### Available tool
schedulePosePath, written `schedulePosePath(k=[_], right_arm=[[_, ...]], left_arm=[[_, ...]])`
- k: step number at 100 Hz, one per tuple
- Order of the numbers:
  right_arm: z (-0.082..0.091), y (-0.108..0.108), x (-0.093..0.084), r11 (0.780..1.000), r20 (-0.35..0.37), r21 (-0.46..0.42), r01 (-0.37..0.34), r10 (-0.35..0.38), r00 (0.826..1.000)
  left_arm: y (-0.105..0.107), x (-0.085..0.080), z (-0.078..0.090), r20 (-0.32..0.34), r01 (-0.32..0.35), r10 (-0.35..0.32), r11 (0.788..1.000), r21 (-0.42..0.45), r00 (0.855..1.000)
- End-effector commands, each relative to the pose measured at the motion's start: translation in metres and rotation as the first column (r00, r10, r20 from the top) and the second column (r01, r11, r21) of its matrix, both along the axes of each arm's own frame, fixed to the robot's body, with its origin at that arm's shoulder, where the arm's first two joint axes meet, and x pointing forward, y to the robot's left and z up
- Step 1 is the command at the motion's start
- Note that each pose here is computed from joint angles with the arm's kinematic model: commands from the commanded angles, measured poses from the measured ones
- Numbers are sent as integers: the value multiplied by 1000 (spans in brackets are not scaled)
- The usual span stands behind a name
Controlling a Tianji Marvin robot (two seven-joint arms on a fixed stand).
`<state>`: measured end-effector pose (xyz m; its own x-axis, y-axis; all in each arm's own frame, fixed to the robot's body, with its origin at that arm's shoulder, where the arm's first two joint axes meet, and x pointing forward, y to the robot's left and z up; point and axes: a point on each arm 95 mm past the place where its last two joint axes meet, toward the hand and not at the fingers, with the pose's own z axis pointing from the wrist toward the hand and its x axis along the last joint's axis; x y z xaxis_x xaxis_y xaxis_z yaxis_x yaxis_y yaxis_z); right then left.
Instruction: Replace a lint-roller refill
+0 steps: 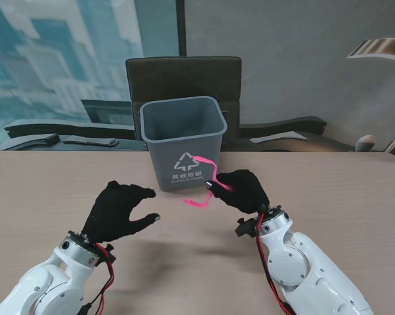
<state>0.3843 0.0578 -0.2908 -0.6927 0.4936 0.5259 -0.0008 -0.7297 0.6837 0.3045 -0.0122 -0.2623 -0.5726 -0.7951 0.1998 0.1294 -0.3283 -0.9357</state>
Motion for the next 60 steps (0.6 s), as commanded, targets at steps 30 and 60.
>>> schedulePosePath(k=[30, 60], right_arm=[[-13, -2, 3, 999, -63, -38, -25, 22, 998], [-17, 2, 4, 998, -90, -41, -46, 42, 995]], left_arm=[[67, -47, -38, 25, -217, 225, 893, 393, 974], [93, -83, -60, 109, -353, 359, 738, 575, 927]])
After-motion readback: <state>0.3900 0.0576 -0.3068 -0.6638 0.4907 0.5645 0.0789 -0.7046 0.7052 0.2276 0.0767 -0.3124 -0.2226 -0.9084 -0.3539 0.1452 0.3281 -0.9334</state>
